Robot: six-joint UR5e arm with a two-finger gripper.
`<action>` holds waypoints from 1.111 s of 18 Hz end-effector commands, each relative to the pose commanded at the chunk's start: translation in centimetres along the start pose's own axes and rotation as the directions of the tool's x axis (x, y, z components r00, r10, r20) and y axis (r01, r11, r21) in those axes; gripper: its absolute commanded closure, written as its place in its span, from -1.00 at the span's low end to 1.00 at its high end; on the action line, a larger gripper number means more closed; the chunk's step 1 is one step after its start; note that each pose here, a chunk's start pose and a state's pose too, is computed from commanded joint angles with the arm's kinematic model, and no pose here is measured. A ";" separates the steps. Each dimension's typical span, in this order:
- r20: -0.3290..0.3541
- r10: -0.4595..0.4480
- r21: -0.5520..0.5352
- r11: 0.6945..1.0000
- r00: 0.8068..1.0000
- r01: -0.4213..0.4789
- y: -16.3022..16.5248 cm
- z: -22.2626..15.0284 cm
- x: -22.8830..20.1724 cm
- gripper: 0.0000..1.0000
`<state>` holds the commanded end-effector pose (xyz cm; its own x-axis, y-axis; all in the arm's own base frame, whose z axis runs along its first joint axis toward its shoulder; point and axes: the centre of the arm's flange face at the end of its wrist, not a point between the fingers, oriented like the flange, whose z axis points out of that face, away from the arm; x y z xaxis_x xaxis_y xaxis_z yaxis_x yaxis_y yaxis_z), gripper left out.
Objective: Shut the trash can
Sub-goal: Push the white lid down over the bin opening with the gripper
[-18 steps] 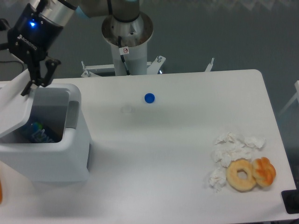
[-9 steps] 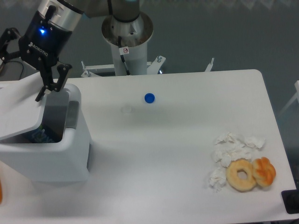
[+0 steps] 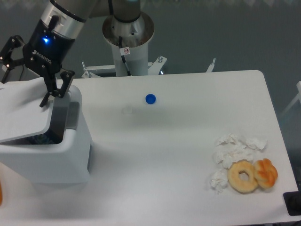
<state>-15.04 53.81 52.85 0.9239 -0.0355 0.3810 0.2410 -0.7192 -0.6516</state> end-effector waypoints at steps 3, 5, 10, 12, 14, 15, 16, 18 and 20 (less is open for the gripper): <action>-0.001 -0.003 -0.013 1.000 1.000 0.003 0.5 0.6 -0.6 -1.00; 0.002 -0.003 -0.015 1.000 1.000 0.003 0.7 0.7 -1.2 -1.00; 0.006 -0.009 -0.036 0.999 1.000 0.009 1.9 1.4 -2.7 -1.00; 0.007 0.005 -0.035 0.999 1.000 -0.005 2.0 1.3 -3.0 -1.00; 0.008 0.006 -0.035 0.999 1.000 -0.005 2.0 1.3 -3.1 -1.00; 0.011 0.005 -0.035 0.999 1.000 -0.004 2.0 1.2 -3.2 -1.00; 0.010 0.005 -0.036 0.999 1.000 -0.005 2.0 1.4 -3.3 -1.00; 0.008 -0.001 -0.042 0.999 1.000 0.001 2.1 1.7 -3.6 -1.00; 0.009 -0.003 -0.043 0.999 1.000 0.003 2.2 1.8 -3.8 -1.00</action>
<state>-17.48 53.63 48.84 0.9257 -0.0277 0.3772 0.2309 -0.7485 -0.6217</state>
